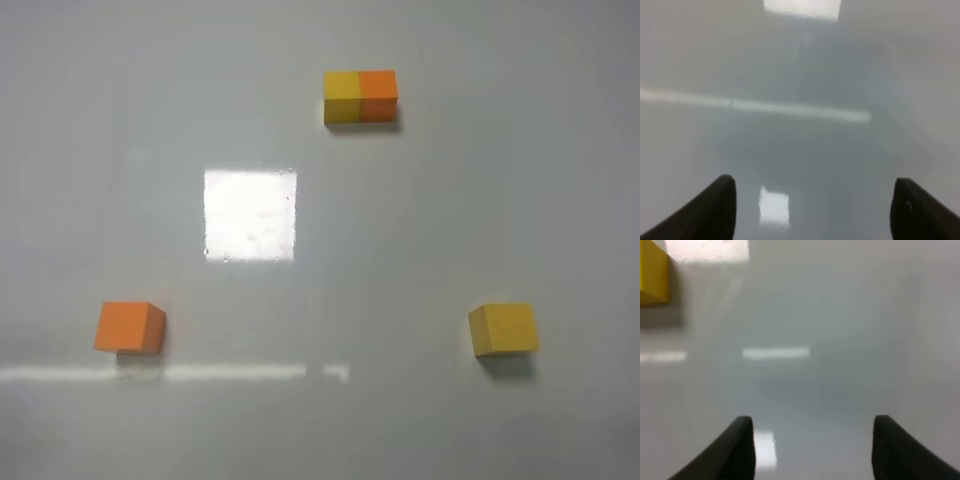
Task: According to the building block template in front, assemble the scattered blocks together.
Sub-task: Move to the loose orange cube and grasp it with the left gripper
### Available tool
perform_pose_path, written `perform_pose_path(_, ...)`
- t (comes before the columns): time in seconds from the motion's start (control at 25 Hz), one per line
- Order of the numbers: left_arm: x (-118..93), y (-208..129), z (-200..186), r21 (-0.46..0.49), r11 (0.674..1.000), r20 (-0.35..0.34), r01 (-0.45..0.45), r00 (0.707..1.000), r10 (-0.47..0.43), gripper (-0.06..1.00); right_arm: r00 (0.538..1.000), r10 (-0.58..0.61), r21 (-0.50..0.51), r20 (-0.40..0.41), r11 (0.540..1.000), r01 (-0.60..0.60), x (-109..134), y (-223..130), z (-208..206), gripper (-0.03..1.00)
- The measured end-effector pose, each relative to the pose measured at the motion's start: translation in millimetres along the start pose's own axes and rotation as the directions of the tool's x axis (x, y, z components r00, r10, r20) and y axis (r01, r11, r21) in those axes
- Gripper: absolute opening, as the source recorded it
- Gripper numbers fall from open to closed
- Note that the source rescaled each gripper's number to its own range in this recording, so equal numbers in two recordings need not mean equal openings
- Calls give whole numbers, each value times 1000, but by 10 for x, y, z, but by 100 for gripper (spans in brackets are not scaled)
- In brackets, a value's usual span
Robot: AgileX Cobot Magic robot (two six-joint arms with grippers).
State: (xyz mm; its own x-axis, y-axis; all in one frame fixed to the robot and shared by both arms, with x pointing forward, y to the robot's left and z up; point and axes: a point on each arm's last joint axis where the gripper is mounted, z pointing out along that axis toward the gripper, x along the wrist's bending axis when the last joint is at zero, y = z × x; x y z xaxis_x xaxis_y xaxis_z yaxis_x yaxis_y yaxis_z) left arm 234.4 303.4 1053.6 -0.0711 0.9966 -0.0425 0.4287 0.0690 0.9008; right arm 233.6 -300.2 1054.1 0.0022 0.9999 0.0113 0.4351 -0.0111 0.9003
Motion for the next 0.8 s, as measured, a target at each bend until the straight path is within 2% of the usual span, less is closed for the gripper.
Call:
perform_pose_path(0.56, -2, 27, -31, -14, 1000, 2, -10, 1000, 10, 70, 1000, 0, 0, 0, 1000, 0, 0, 0, 0, 27)
perform_pose_path(0.64, -11, 126, -132, -54, 998, 8, -35, 999, 35, 70, 1000, 0, 0, 0, 1000, 0, 0, 0, 0, 27)
perform_pose_path(0.8, -75, 571, -365, -113, 984, 45, -139, 988, 145, 70, 1000, 0, 0, 0, 1000, 0, 0, 0, 0, 27)
